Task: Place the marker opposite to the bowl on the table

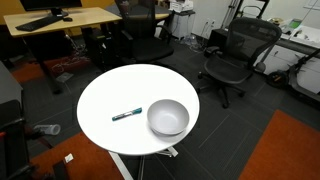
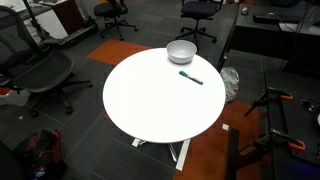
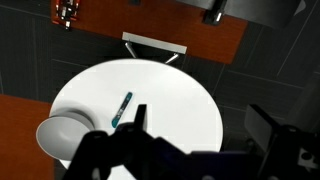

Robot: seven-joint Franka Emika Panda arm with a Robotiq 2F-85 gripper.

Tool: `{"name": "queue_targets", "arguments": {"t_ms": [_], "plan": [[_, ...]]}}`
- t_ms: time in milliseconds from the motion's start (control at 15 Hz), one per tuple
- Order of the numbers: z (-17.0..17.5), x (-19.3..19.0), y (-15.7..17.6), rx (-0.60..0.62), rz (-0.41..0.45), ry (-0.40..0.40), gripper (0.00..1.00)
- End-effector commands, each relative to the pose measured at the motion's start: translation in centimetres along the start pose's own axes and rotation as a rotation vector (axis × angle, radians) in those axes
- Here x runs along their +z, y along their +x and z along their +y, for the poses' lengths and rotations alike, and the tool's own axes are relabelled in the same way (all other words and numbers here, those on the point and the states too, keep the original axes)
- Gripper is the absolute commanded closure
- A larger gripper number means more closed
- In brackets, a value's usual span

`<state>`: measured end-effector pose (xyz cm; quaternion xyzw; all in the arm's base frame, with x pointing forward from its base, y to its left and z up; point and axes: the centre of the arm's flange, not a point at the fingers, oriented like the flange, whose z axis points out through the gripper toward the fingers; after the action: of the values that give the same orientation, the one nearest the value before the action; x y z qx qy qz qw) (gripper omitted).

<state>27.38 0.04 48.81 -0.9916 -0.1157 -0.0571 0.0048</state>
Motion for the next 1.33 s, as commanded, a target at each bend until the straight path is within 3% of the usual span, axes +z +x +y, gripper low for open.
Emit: {"name": "queue_targets", "arguments": {"t_ms": [0, 600, 1067, 1267], "plan": [[0.8, 1.2, 1.1, 0.041, 0.008, -0.014, 0.0], [3.5, 5.3, 4.4, 0.129, 0.112, -0.07, 0.0], [6.8, 10.4, 7.3, 0.249, 0.093, -0.108, 0.0], [8.2, 13.1, 8.1, 0.276, 0.077, -0.081, 0.0]]}}
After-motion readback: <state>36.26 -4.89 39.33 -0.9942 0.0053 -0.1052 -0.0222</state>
